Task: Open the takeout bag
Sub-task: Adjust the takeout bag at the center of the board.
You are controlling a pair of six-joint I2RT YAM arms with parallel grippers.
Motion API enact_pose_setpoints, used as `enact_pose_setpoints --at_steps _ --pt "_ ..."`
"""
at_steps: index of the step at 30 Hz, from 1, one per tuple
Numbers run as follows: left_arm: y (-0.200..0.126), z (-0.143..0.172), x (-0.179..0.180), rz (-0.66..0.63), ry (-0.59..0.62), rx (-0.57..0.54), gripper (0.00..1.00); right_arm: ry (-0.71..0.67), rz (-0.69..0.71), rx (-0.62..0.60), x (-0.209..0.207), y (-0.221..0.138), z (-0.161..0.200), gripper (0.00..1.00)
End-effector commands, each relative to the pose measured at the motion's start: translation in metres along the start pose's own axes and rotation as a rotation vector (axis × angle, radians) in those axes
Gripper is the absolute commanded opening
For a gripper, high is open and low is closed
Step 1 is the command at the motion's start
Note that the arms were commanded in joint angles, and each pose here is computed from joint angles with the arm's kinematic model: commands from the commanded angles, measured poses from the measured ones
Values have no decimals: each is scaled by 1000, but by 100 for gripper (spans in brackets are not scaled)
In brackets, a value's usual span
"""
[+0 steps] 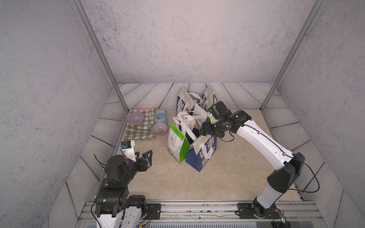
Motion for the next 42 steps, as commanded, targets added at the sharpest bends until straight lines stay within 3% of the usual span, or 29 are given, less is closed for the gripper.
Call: enact_pose_setpoints --at_steps 1,10,13,18,24,32,34,42 --pt "-1 0 0 0 20 -15 76 -45 46 -1 -3 -11 5 70" --pt "-1 1 -2 11 27 -12 76 -69 46 4 -9 -19 14 37" --pt "-1 1 -2 15 28 -11 76 -93 42 -6 -11 -28 16 18" --pt "1 -1 -6 51 24 -2 76 -216 -11 67 -8 -45 26 2" --pt "6 -9 -18 193 9 -12 76 -509 -104 153 -11 -76 49 0" --pt "15 -33 -40 455 21 -107 74 -980 -226 15 -22 -105 73 0" --pt "16 -40 -44 511 49 -132 72 -1102 -294 66 -20 -105 80 0" --pt "28 -59 -59 665 164 -154 72 -1339 -316 271 -20 -93 92 0"
Point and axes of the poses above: each gripper's point midway between its finger pads, its own y axis out along the fingers, its own x axis along the line the jaws close on, z = x × y, the point moved 8 cm from there along -y, back along the fingers, and after that the axes turned 9 degrees about y, right-handed, at the moved point
